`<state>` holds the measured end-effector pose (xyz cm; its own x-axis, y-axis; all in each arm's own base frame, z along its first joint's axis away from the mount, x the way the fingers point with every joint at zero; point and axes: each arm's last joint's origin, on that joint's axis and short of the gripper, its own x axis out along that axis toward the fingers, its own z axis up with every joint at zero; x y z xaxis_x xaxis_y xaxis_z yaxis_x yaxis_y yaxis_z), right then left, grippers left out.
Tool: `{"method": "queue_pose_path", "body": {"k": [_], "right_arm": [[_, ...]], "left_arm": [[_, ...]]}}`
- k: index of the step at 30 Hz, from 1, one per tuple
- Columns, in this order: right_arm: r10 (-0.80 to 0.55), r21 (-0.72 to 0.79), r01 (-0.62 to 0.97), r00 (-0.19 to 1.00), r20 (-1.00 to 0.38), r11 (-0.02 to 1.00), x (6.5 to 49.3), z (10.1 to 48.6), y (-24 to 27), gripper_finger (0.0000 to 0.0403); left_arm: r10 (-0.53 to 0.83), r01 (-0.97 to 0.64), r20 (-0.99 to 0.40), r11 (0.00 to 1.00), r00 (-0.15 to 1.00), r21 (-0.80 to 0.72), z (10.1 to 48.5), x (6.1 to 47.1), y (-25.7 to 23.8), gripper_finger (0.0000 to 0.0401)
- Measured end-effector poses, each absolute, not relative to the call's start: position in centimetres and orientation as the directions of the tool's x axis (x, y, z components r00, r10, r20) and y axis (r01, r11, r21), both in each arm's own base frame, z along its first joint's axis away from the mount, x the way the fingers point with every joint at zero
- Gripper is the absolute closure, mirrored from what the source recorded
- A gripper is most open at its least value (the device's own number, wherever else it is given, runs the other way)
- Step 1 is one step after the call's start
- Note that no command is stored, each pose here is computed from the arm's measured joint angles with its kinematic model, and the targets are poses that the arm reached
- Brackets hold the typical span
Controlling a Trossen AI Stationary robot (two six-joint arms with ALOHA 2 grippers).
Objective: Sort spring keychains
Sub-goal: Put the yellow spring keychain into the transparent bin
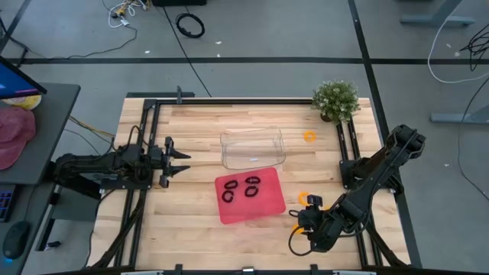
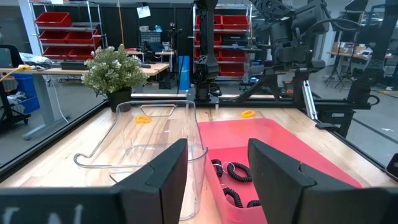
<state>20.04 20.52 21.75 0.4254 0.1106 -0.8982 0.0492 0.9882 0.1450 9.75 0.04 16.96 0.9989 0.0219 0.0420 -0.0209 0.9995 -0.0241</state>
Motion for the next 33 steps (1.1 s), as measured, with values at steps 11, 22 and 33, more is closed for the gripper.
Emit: {"method": "queue_pose_path", "body": {"k": [11, 22, 33], "right_arm": [[0.109, 0.143, 0.049, 0.426, -0.898, 0.988, 20.0, 21.7, 20.5, 0.0181], [0.105, 0.141, 0.052, 0.432, -0.896, 0.989, 20.0, 21.6, 20.5, 0.0181], [0.08, 0.139, 0.12, 0.405, -0.911, 0.983, 19.4, 19.7, 19.9, 0.0181]], "left_arm": [[0.022, -0.021, 0.042, 0.999, 0.999, -0.024, 17.0, 9.7, 0.0, 0.0229], [0.022, -0.021, 0.042, 0.999, 0.999, -0.024, 17.0, 9.7, 0.0, 0.0229], [0.022, -0.021, 0.042, 0.999, 0.999, -0.024, 17.0, 9.8, 0.0, 0.0229]]}}
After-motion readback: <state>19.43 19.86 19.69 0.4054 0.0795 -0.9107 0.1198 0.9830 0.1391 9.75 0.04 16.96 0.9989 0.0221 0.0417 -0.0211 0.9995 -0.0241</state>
